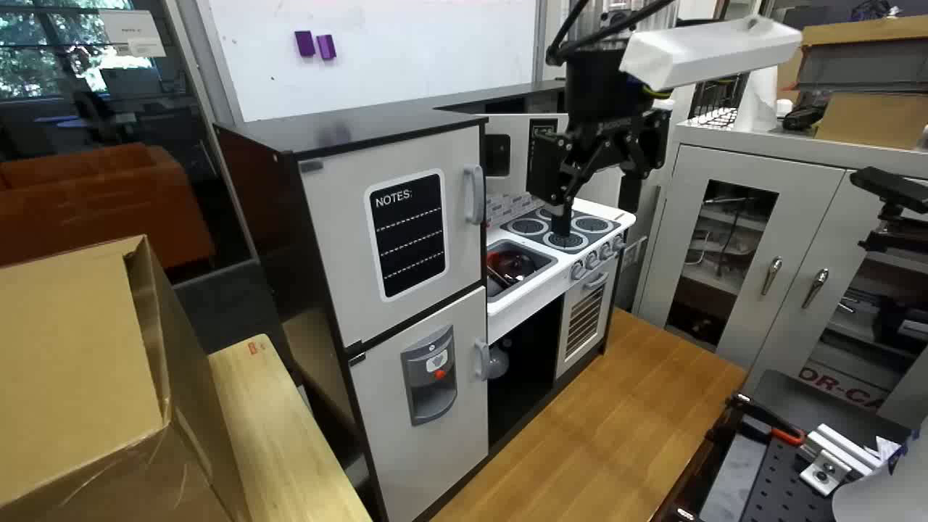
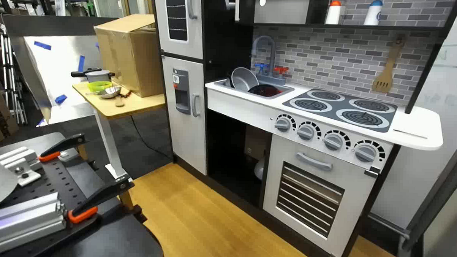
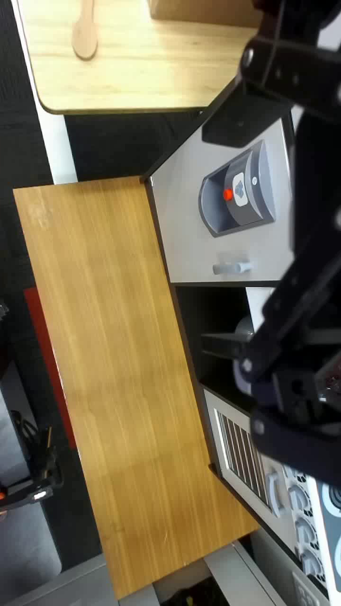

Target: Open the cabinet door on the top left

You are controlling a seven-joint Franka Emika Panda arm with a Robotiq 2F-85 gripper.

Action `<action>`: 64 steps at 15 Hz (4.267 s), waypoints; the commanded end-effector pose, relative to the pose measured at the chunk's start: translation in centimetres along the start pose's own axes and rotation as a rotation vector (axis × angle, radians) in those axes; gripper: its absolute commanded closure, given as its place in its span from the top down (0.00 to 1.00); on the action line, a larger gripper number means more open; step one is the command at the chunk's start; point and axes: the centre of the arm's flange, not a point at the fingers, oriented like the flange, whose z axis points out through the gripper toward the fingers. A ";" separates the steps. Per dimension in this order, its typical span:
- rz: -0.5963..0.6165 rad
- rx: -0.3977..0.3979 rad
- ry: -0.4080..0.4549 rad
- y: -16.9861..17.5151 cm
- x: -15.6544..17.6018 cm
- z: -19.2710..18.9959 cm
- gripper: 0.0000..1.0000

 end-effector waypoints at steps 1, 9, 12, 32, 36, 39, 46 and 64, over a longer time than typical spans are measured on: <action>0.000 0.000 0.001 0.0 0.0 0.0 1.00; -0.005 0.008 -0.003 0.0 0.0 -0.1 1.00; -0.034 0.027 -0.012 0.1 -0.1 -0.1 1.00; -0.024 0.012 0.147 -0.3 1.1 0.2 1.00; -0.015 0.007 0.249 -0.1 1.6 0.9 1.00; -0.021 0.032 0.290 -0.2 1.8 2.0 1.00; -0.124 0.078 0.296 -0.1 0.7 3.2 1.00; -0.167 0.084 0.550 -0.1 2.2 1.5 1.00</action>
